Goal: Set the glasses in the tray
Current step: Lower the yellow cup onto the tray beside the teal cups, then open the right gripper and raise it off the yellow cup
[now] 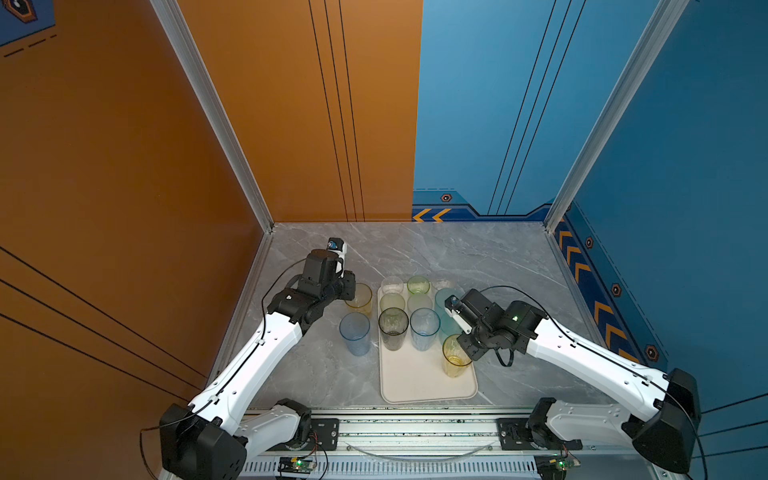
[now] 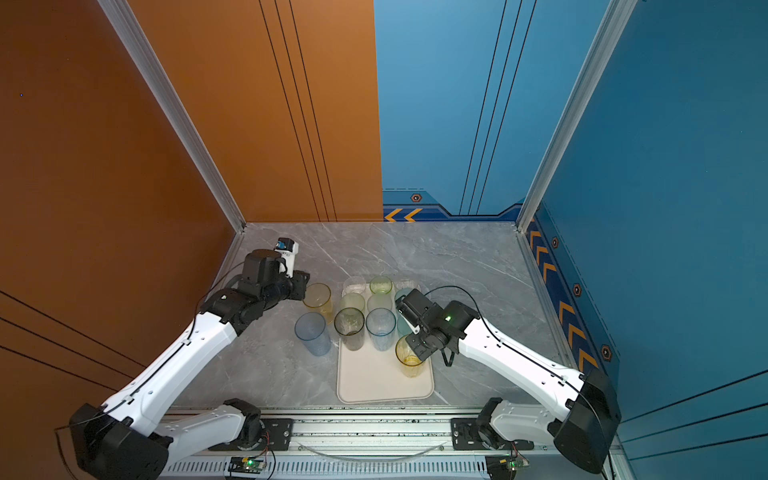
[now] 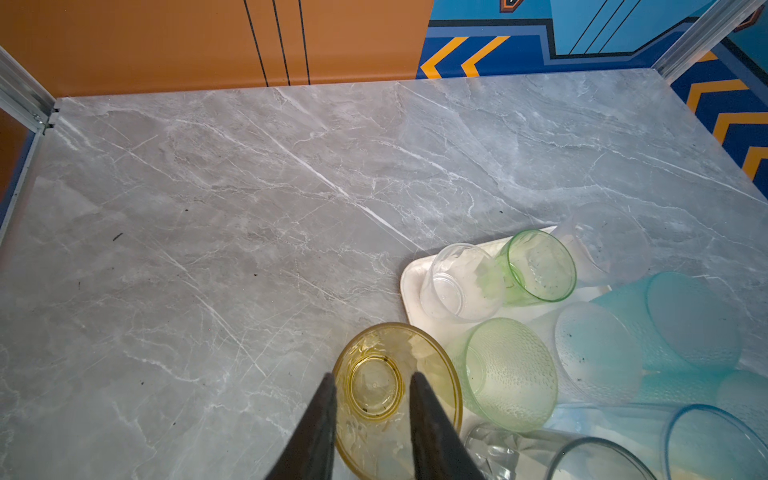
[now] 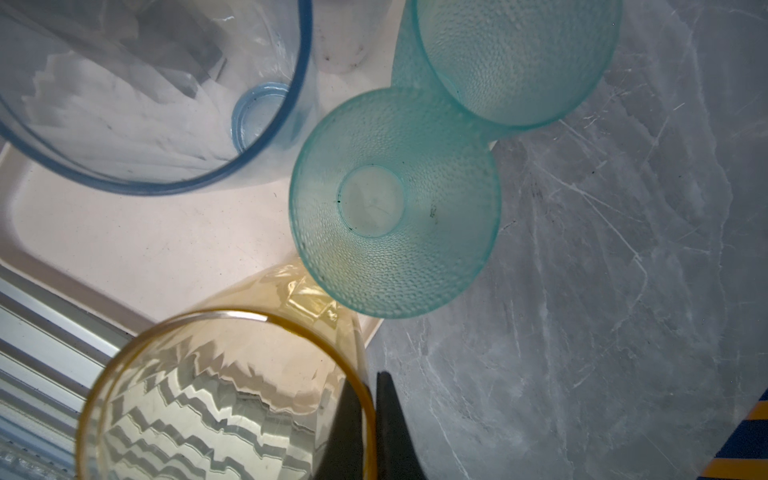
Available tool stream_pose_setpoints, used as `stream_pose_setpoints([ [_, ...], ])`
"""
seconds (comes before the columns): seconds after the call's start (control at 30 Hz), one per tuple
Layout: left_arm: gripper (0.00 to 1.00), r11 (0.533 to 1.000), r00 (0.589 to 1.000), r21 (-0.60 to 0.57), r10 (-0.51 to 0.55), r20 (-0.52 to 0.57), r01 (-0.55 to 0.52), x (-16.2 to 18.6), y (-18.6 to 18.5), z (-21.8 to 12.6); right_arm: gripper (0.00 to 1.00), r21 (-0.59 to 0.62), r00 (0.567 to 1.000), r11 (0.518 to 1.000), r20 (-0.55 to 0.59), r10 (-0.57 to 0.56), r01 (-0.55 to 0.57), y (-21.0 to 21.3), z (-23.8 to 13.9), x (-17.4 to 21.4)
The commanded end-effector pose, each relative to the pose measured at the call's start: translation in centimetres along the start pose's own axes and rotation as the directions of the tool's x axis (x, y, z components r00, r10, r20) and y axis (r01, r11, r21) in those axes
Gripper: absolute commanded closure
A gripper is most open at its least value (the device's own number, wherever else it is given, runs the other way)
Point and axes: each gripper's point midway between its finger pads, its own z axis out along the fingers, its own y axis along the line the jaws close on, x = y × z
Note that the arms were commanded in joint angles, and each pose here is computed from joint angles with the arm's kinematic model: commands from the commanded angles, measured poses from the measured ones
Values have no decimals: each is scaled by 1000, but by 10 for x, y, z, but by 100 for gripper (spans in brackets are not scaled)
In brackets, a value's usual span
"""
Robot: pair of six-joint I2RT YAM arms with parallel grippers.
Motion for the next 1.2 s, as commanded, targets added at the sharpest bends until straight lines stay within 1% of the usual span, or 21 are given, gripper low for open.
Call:
stream_pose_setpoints([
  [0.0,69,1000,1000,-6,10,6,-10,-8,3,-6,100,-19,999,1000,-43,-14,14,3,10,8],
  [0.27,69,1000,1000,-8,12,3,-12,-7,3,-7,100,-20,999,1000,-40,-5,4,1,11,9],
  [0.5,69,1000,1000,-5,9,3,-9,-8,3,-7,91,-16,1000,1000,-11,6,-6,-2,5,7],
  [0.73,69,1000,1000,-5,8,2,-8,-7,3,-7,85,-14,1000,1000,1,11,-11,-4,2,6],
  [1.07,69,1000,1000,-7,7,-3,-7,-6,3,-5,82,-29,1000,1000,26,10,-9,-2,-8,2],
  [1.17,69,1000,1000,-8,8,-5,-8,-5,3,-5,77,-31,999,999,42,9,-8,-1,-13,1],
])
